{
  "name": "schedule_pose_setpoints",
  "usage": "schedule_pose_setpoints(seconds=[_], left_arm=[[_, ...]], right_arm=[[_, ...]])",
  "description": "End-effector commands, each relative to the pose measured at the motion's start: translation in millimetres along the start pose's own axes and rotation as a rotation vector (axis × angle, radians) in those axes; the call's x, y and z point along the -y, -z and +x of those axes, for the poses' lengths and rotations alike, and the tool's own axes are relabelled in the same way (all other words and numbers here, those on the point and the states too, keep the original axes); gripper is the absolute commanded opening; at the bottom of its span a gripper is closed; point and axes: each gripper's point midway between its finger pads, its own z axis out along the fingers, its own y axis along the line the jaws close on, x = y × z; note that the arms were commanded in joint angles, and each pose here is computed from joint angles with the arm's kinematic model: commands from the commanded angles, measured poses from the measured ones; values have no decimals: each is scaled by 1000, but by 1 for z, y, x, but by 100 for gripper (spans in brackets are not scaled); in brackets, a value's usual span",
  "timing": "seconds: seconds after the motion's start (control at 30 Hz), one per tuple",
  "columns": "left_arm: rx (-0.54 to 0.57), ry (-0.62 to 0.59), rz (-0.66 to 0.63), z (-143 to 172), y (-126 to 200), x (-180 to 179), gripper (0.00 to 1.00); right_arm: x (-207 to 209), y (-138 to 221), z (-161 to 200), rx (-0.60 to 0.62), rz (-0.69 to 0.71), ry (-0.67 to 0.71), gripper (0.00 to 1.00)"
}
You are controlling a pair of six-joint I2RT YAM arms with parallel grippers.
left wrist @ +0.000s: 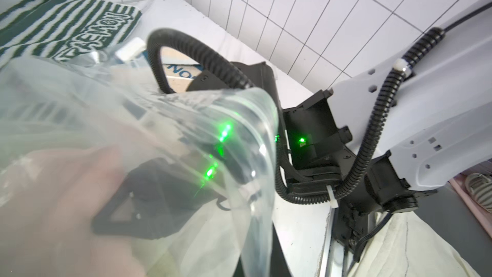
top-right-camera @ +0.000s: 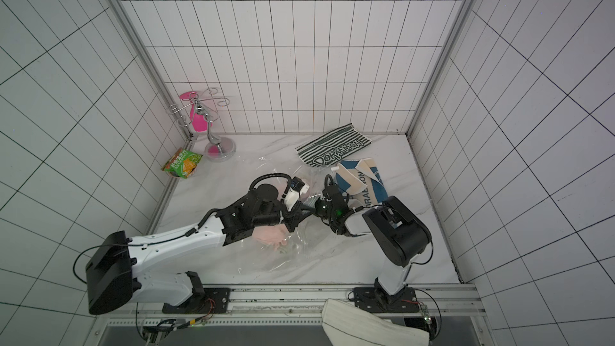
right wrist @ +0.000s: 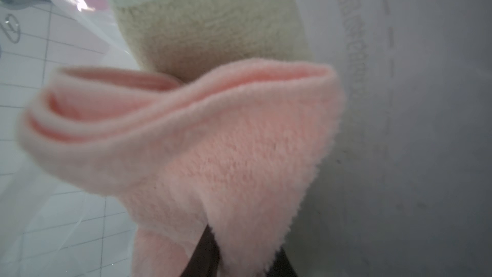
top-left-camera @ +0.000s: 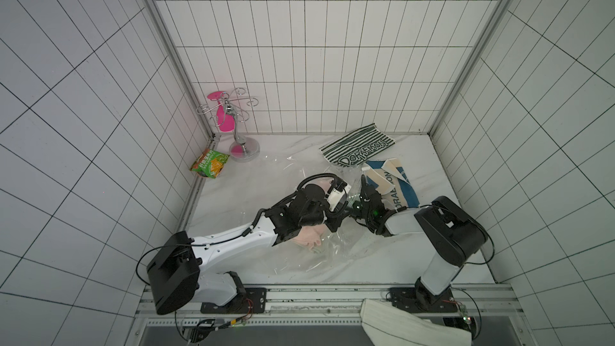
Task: Place the folded towel into the vacuum bag
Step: Place the towel in the vacuum bag.
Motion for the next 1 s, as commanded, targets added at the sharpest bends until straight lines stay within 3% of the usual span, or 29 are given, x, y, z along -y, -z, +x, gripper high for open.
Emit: schedule_pose_setpoints(seconds=[0.0,0.2,0.33,0.5,0.57,0.73,0.97], left_arm=[[-24,-20,-34,8,3,-10,0],[-31,14,57,8,-9,3,0],[-17,19,65,11,-7,3,0],[6,21,10,6,5,-15,0],[17,25,-1,3,7,-19,0],[42,29,-74,-2,14,-34,0],[99,58,-183,-15,28,-59,0]], right_arm=[[-15,16,-28,172,-55,-51,24],[-45,27,-37,188,-12,47,30],[-41,-10,-30,34,-12,7,40],[-23,-19,-11,-39,-41,-66,60],[-27,-15,-9,-59,-36,-49,74],[-41,8,-3,-149,30,11,77],[-30,71,16,-254,168,54,78]])
